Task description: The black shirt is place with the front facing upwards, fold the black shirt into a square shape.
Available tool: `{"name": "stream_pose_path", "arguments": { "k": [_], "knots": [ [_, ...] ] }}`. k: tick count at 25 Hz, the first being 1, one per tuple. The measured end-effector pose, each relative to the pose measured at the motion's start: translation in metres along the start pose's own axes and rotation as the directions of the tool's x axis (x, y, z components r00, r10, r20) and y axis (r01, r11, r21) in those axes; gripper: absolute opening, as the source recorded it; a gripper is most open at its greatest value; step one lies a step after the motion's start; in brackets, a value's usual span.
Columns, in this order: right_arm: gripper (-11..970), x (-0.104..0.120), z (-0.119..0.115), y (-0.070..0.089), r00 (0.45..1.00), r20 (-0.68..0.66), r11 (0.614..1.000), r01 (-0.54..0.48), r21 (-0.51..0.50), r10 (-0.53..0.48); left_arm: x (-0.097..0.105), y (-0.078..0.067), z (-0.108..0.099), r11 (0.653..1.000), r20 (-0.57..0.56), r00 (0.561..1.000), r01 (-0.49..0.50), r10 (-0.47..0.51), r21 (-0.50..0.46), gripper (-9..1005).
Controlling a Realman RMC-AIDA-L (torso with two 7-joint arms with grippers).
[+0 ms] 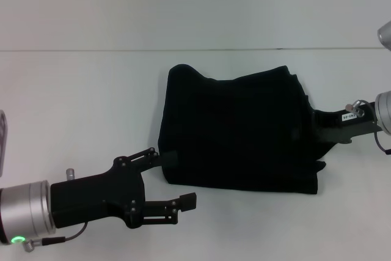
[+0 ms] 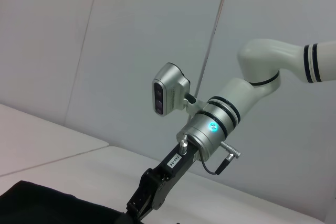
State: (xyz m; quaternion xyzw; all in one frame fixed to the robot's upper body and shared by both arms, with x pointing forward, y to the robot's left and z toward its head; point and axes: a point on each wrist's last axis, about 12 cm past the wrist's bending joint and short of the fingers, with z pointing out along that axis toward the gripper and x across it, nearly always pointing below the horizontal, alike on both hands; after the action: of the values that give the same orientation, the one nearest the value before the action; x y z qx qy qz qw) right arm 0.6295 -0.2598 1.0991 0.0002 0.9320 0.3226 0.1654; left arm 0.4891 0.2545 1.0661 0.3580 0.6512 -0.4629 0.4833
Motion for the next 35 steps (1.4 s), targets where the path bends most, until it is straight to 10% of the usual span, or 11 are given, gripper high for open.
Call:
{"name": "stream_pose_path", "arguments": {
  "k": [35],
  "knots": [
    [51,0.067,-0.005,-0.056,0.95,0.181,0.957,-0.219,-0.19,0.253,0.001,0.002,-0.004,0.998,0.05,0.998,0.044,-0.043,-0.036,948]
  ]
}}
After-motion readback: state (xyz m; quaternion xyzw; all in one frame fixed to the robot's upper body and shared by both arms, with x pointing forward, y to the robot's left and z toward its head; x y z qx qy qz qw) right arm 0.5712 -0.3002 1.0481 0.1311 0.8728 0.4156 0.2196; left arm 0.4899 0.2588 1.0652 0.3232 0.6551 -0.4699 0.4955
